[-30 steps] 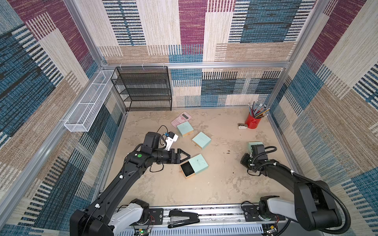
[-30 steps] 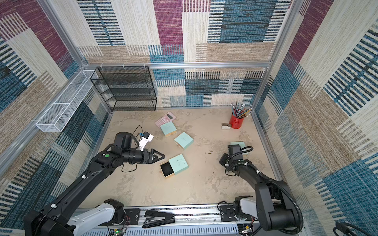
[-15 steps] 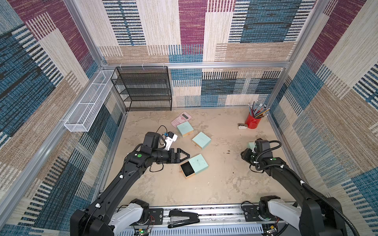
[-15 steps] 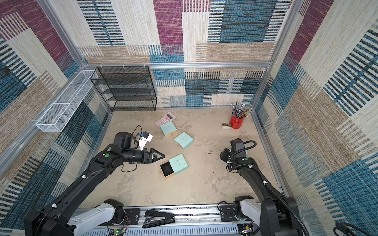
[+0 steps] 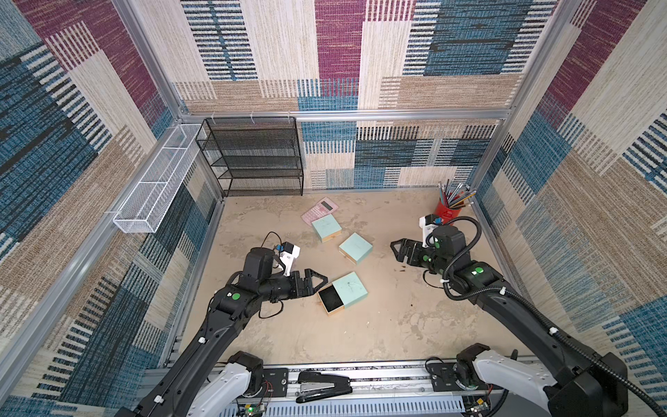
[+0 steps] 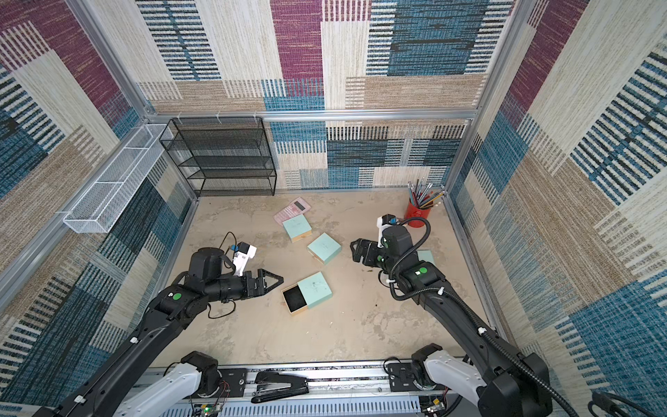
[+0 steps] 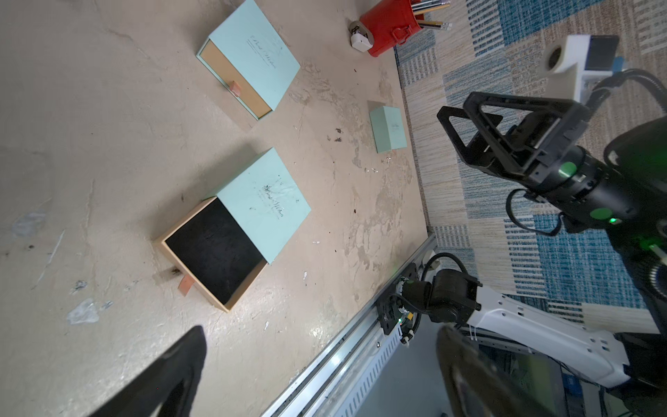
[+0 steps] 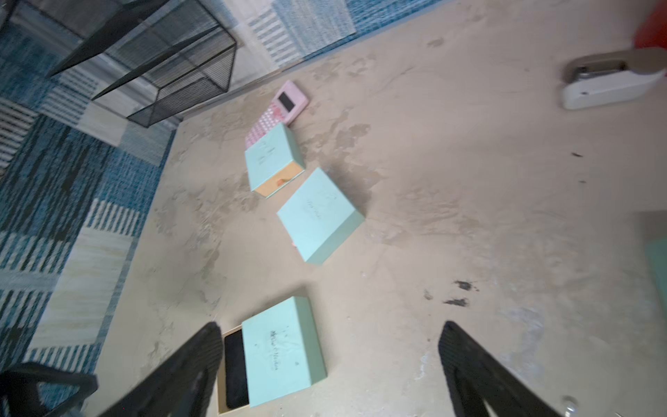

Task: Take out the earrings from the drawer-style jewelry box
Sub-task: Close the drawer of the jewelry box.

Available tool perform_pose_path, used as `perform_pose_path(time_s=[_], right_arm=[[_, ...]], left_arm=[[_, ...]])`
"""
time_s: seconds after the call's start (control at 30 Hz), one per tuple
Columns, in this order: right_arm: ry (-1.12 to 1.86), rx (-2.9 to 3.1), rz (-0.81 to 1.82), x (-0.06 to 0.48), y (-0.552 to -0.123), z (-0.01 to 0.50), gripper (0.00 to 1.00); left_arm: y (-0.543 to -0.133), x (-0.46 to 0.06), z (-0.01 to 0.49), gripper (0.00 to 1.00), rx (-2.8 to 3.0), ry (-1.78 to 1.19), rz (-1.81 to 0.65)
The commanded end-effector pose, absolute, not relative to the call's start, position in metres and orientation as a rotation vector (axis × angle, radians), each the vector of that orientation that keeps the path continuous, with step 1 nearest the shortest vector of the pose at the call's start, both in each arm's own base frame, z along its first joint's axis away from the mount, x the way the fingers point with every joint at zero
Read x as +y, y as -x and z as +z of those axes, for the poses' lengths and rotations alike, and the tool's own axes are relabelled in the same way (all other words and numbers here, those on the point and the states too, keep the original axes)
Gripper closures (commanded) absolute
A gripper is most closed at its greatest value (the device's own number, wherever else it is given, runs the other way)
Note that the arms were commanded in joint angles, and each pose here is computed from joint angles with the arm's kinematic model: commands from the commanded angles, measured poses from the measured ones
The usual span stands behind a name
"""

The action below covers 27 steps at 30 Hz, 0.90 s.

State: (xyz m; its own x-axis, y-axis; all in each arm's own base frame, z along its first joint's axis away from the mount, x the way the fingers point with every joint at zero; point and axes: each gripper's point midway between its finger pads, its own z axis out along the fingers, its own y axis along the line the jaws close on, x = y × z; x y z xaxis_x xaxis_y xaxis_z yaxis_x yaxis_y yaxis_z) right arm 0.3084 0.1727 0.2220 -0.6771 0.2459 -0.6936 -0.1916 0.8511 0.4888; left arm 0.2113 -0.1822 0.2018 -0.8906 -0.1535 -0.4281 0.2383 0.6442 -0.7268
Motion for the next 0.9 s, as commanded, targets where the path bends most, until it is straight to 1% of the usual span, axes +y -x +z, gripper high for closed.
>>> perform_pose_path(time_s=[0.0,0.03,0.17,0.33,0.43,0.5,0.63,0.87], right_arm=[[0.076,2.112,0.817,0.205,-0.310,0.246,0.01],[0.111,2.096,0.847,0.213,-0.308,0.248,0.01],[0.225,2.021,0.987,0.240,-0.299,0.251,0.01],[0.235,2.066,1.031,0.246,-0.296,0.217,0.01],[0.223,2.128,1.077,0.250,-0.290,0.186,0.01],[0.201,2.171,1.095,0.251,-0.288,0.166,0.01],[0.188,2.267,1.145,0.258,-0.282,0.128,0.01],[0.199,2.302,1.241,0.270,-0.274,0.107,0.01]], left_arm=[[-0.208,-0.177,0.195,0.01,2.433,0.031,-1.161],[-0.210,-0.172,0.191,0.01,2.435,0.067,-1.130],[-0.205,-0.171,0.181,0.01,2.445,0.161,-1.177],[-0.200,-0.182,0.170,0.01,2.420,0.246,-1.369],[-0.203,-0.195,0.161,0.02,2.404,0.272,-1.515],[-0.205,-0.201,0.149,0.02,2.447,0.283,-1.549],[-0.214,-0.210,0.129,0.02,2.500,0.301,-1.544],[-0.222,-0.198,0.093,0.01,2.564,0.407,-1.370]])
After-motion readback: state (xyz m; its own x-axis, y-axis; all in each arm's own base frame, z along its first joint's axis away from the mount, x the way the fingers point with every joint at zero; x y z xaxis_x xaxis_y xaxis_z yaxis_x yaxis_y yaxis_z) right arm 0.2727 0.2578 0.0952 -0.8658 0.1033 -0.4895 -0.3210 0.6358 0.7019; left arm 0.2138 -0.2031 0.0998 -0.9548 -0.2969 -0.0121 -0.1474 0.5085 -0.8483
